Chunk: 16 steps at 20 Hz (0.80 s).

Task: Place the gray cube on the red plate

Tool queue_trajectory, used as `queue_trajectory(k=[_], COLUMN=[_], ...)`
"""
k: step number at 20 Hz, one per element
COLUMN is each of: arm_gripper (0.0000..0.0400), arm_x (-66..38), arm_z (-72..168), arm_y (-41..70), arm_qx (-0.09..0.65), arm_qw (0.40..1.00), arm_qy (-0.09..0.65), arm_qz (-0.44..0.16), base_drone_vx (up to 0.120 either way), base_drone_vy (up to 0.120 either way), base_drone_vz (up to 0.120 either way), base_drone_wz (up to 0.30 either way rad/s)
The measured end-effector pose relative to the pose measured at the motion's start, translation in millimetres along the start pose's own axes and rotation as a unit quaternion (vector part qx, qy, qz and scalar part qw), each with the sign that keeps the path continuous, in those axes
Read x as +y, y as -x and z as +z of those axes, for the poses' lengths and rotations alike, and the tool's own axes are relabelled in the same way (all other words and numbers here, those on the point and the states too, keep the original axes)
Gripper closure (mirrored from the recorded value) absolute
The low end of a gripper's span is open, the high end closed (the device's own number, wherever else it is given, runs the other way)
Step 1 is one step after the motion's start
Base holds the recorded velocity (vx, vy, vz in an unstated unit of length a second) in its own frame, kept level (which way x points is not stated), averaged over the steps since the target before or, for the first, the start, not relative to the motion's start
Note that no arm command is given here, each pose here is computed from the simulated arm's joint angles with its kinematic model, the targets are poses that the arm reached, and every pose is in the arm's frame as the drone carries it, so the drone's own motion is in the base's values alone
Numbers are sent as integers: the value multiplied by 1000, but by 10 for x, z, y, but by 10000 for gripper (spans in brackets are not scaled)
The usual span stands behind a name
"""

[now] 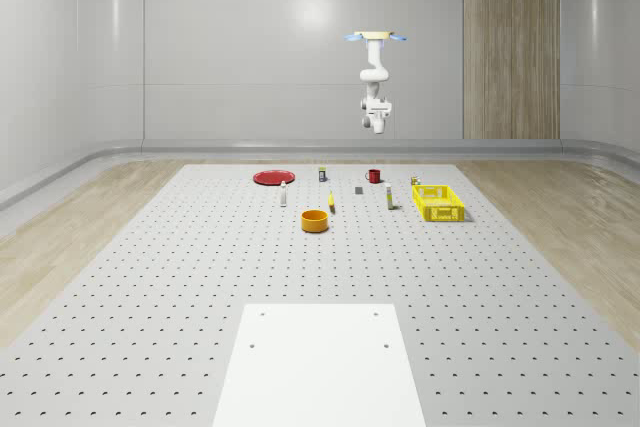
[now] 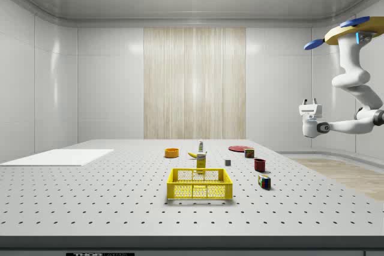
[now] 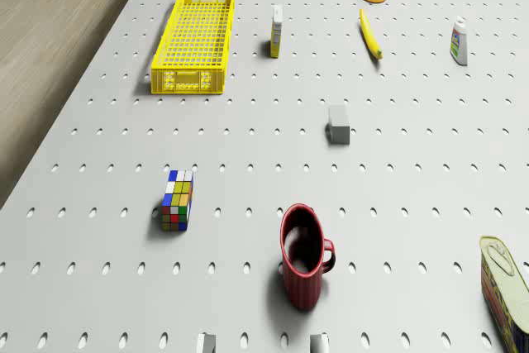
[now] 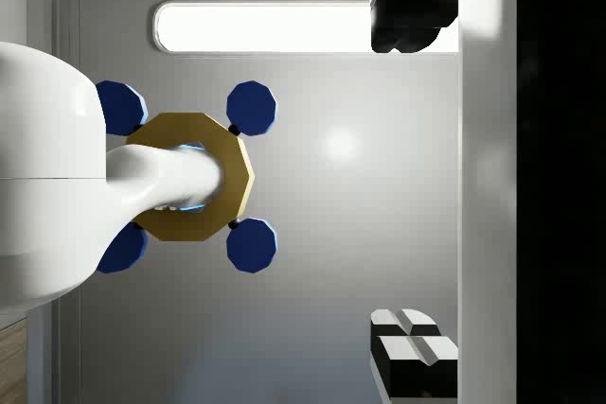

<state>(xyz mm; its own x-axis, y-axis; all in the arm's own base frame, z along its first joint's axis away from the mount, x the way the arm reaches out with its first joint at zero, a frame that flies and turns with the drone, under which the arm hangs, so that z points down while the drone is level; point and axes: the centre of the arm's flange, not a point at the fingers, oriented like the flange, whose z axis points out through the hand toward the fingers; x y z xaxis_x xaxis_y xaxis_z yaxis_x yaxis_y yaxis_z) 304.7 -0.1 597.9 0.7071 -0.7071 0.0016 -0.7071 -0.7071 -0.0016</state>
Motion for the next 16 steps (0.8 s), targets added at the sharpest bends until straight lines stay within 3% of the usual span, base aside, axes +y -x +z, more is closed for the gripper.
queue_trajectory(k=[9,16], arm_gripper=[0,0], arm_x=[17,3], arm_z=[-613,-854], arm_y=[16,4], arm_qx=[3,4], arm_qw=[1000,1000], arm_qy=[-2,-4], arm_qz=[0,0], base_drone_vx=[0,0], base_drone_vy=[0,0], base_drone_vz=[0,0], base_drone_wz=[0,0])
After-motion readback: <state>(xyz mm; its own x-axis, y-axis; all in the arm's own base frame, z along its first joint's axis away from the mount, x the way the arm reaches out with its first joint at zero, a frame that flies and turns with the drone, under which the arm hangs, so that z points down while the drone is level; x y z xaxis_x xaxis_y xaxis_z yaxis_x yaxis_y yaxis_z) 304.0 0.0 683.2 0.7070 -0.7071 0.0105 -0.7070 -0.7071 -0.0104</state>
